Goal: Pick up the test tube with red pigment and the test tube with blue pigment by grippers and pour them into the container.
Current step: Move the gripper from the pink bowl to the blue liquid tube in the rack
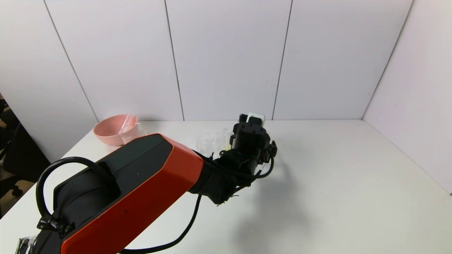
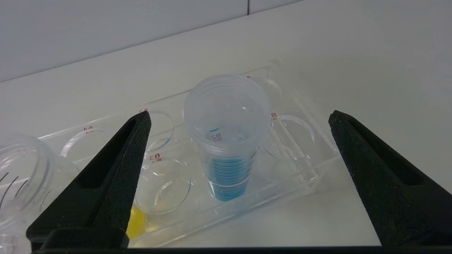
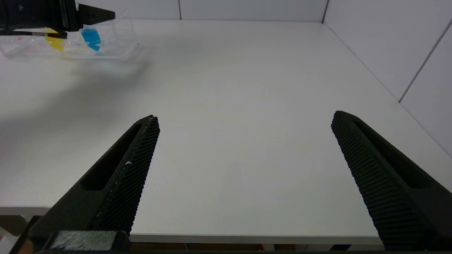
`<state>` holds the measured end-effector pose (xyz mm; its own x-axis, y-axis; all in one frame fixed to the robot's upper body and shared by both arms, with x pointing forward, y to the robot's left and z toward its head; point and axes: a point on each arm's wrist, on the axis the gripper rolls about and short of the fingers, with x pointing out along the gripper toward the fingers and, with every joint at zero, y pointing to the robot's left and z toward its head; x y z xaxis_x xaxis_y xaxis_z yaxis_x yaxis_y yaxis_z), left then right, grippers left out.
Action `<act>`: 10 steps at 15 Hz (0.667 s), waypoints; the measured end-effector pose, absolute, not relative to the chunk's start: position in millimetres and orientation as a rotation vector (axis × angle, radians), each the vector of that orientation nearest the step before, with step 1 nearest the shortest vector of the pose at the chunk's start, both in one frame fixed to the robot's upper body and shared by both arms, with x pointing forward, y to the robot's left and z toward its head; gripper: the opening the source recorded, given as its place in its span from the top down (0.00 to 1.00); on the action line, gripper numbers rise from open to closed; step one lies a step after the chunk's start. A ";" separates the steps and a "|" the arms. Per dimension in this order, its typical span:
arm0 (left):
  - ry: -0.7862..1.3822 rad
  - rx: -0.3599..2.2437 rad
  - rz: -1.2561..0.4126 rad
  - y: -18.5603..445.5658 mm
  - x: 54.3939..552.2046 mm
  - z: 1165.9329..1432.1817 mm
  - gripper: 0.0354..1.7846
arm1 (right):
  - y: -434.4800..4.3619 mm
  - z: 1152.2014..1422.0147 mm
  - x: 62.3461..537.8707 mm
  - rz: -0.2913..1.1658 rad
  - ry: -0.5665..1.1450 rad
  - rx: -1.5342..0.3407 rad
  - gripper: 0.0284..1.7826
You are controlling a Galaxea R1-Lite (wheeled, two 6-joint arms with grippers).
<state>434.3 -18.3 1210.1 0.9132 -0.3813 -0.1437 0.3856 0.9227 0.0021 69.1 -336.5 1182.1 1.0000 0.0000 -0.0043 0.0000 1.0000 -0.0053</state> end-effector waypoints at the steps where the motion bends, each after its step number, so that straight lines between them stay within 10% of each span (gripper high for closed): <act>1: 0.146 0.034 -0.394 -18.4 434.6 1210.0 0.01 | -336.5 1182.0 69.1 0.000 0.005 -0.005 0.00; 10: 0.145 0.033 -0.393 -18.0 435.1 1211.3 0.01 | -336.5 1182.0 69.1 0.000 0.005 -0.005 0.00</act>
